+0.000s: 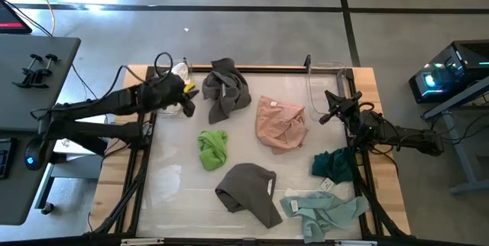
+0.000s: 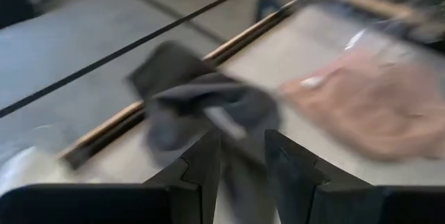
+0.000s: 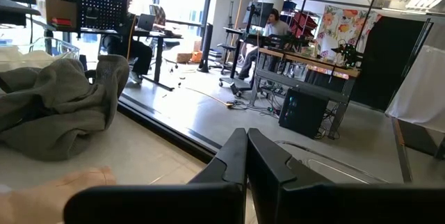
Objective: Sort towels by color in basket
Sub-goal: Put the dark green towel into the right transparent bin
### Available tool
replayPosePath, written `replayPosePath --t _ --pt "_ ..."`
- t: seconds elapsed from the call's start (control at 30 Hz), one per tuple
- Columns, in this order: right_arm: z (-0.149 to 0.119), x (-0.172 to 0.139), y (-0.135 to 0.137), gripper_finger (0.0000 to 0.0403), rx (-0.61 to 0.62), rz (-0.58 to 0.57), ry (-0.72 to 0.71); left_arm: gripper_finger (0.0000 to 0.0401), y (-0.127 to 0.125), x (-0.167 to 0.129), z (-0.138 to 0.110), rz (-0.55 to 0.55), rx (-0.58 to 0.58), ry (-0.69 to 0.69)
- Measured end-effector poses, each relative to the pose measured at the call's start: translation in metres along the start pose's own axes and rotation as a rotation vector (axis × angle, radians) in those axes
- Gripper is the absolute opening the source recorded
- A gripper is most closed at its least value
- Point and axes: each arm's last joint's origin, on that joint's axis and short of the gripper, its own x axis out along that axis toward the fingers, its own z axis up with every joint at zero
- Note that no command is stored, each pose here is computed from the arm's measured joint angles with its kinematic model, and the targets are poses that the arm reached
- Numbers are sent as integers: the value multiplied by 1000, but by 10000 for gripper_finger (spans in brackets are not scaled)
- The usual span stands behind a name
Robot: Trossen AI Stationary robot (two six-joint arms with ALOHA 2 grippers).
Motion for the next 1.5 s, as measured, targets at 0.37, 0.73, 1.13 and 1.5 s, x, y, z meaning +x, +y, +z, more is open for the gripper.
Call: replayPosePath --t 0.37,0.73,1.13,1.5 --pt "0 0 0 0 1 0 0 101 -47 -4 -33 -293 27 -180" --pt "0 0 0 0 0 0 0 101 -62 -4 -75 -462 -42 -339" --pt "0 0 0 0 0 0 0 101 -60 -4 -80 -430 -18 -393" --pt "0 0 0 0 0 0 0 101 -60 -4 -82 -427 -15 -374"
